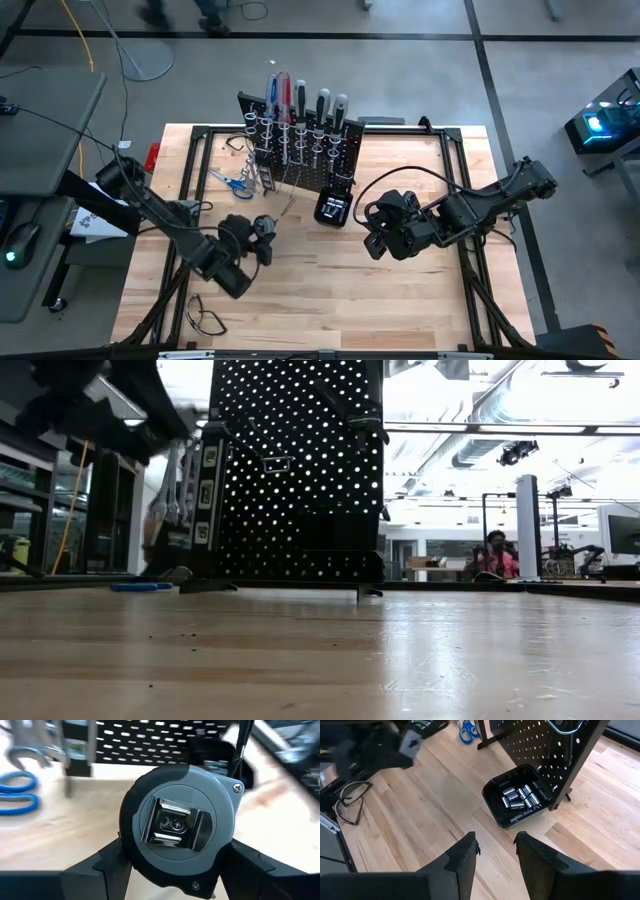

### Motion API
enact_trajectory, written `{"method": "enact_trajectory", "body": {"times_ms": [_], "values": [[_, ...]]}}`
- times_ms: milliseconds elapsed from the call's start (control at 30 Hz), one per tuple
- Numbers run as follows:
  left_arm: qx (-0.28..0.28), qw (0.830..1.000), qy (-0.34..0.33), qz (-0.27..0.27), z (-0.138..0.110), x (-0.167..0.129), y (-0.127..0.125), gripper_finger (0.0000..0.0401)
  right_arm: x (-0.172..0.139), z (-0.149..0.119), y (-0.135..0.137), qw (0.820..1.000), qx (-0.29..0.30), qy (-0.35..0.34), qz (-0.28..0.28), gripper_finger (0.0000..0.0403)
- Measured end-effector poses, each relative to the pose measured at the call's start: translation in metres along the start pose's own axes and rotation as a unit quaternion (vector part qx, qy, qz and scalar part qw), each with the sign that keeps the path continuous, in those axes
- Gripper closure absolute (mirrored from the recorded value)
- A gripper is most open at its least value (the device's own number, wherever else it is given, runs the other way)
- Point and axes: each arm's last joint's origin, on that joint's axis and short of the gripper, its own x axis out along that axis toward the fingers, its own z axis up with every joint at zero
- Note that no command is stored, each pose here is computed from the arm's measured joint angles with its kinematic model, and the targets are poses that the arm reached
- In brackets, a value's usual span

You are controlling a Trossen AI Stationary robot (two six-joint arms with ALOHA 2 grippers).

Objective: Hang tools onto peg board
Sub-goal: Hang the gray tape measure on the pegboard

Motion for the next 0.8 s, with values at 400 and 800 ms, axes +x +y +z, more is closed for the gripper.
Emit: {"method": "enact_trajectory", "body": {"times_ms": [400, 800], "values": [[-0.023, 0.999, -0.036, 0.016, 0.006, -0.011, 0.008, 0.0169, 0.0, 0.0, -0.001, 1.0, -0.005, -0.001, -0.006, 0.027], [-0.025, 0.999, -0.042, 0.023, 0.009, -0.008, 0.008, 0.0169, 0.0, 0.0, -0.001, 1.0, -0.005, -0.001, -0.006, 0.027]]}}
